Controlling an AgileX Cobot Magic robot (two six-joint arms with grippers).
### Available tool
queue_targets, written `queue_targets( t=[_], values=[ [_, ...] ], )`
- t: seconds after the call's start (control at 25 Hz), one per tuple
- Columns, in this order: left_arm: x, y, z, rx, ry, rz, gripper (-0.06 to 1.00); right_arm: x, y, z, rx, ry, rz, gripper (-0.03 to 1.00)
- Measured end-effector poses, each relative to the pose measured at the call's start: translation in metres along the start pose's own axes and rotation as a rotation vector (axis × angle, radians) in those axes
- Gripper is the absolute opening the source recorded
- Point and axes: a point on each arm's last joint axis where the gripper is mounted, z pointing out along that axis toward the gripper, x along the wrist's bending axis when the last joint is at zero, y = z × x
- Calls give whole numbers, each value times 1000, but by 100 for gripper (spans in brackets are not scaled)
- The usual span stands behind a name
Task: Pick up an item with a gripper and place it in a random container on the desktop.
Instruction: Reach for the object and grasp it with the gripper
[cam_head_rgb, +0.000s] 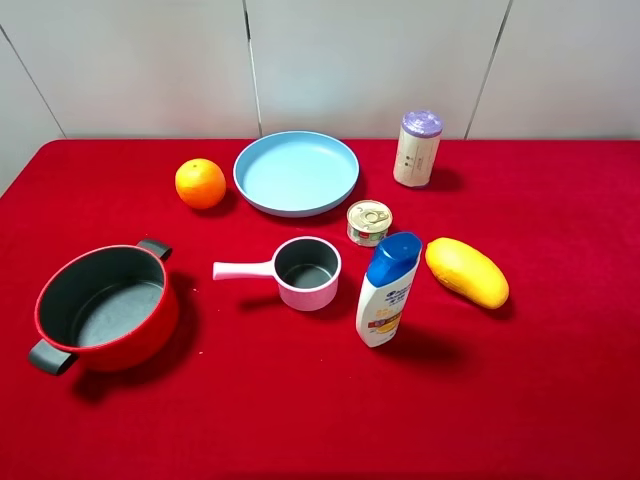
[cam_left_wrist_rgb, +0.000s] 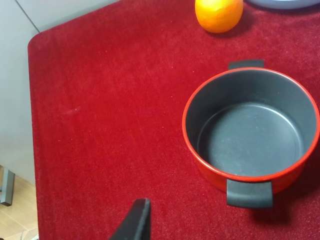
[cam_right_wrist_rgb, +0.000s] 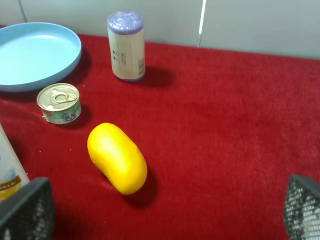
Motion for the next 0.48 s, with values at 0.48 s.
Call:
queue_targets(
  t=[0.48],
  values=[
    [0,0,0,0,0,0,98,0,0,0,0,0,-5,69]
  ],
)
